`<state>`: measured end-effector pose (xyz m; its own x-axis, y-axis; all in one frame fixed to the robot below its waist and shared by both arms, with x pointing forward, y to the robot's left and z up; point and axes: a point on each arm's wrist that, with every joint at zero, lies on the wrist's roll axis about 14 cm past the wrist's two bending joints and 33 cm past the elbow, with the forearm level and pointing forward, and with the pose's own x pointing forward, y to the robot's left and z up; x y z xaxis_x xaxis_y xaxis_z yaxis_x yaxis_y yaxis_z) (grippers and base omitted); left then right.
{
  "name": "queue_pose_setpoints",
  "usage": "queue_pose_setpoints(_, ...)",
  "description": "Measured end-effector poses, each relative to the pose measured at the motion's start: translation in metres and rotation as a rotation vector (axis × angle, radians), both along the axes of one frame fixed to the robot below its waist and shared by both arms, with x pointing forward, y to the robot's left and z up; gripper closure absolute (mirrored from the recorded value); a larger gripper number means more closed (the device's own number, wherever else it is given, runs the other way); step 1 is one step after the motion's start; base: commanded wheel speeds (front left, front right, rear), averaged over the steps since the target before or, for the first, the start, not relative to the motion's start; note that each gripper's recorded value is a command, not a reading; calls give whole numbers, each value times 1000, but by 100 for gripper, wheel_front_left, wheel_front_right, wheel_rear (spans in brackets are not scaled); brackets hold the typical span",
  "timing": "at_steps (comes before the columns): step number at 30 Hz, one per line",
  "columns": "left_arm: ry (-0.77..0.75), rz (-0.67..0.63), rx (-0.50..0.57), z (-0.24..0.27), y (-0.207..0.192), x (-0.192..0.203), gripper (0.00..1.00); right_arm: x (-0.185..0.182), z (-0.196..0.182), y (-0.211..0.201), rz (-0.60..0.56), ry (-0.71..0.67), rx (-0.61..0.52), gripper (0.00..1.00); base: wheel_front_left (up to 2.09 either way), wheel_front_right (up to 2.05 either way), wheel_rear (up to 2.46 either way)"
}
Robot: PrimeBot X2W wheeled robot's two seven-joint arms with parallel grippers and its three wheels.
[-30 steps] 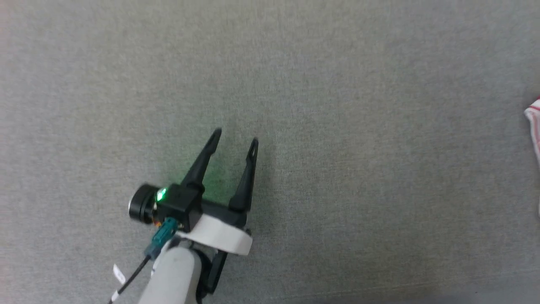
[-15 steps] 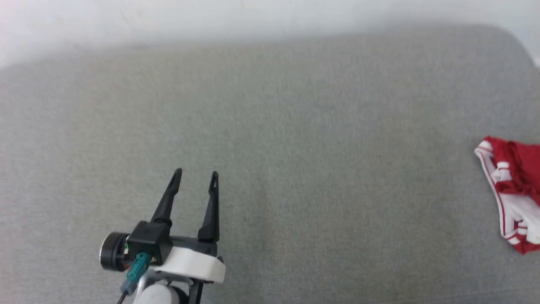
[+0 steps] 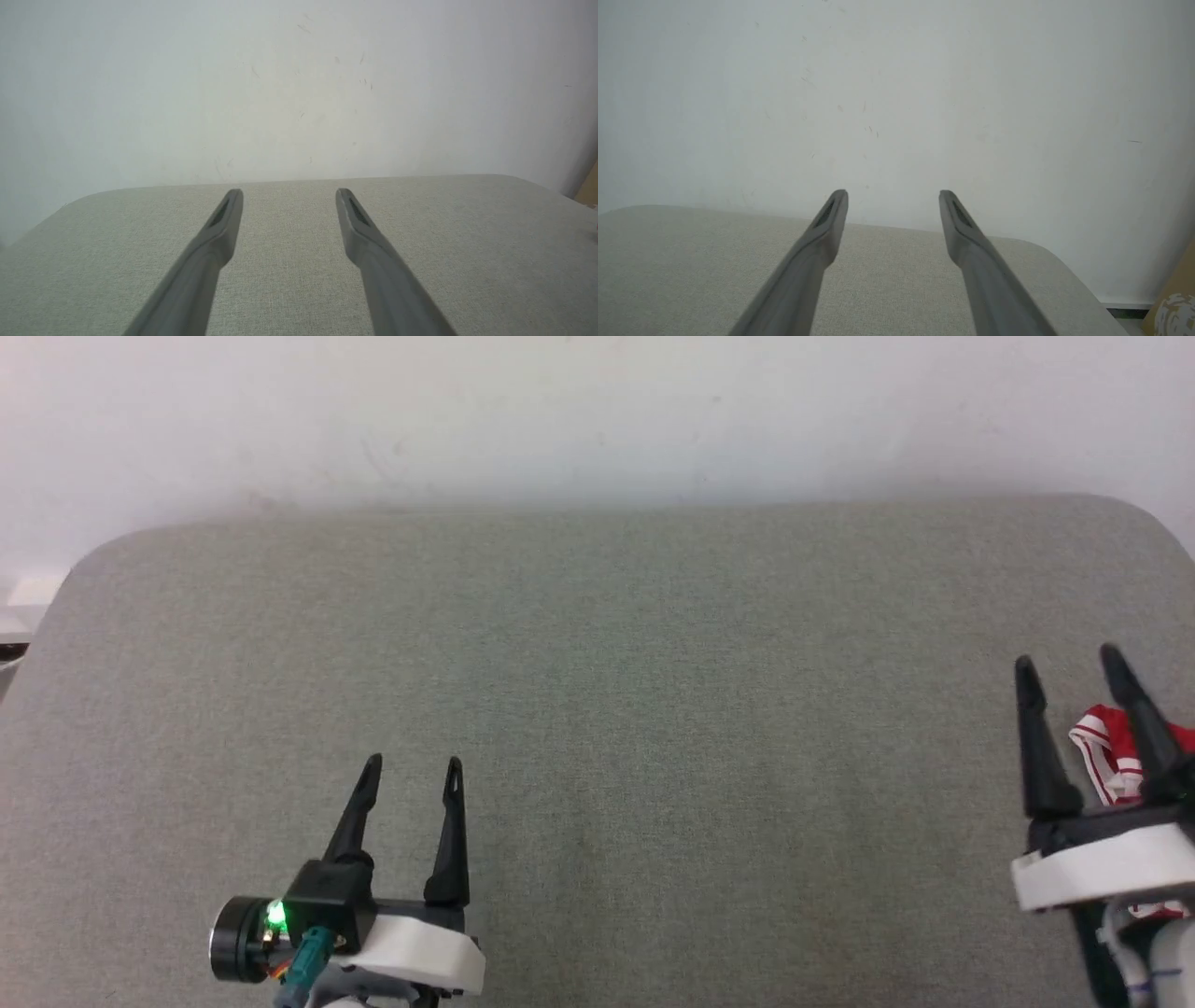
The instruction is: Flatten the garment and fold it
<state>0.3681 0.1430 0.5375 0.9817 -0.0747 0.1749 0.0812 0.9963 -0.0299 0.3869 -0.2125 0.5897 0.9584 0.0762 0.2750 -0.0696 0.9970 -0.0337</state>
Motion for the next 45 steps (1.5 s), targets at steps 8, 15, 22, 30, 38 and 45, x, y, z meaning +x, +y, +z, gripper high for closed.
queue_pose_setpoints(8, 30, 26, 25, -10, 7, -9, 0, -16, -34, 25, 22, 72, 66, 0, 0, 0, 0)
queue_pose_setpoints(15, 42, 36, 26, -14, 11, -16, 0, -26, -55, 30, 13, 124, 98, 0, 0, 0, 0)
queue_pose_setpoints(22, 43, 36, 26, -15, 11, -16, 0, -27, -57, 32, 14, 125, 105, 0, 0, 0, 0)
queue_pose_setpoints(30, 44, 29, 21, -15, 10, -16, 100, -27, -57, 32, 14, 125, 106, 100, 0, 0, 0)
queue_pose_setpoints(38, 54, 29, 24, -16, 10, -15, 100, -27, -58, 32, 15, 136, 103, 100, 0, 0, 0)
queue_pose_setpoints(45, 66, 33, 26, -17, 11, -15, 100, -27, -60, 33, 16, 150, 97, 100, 0, 0, 0)
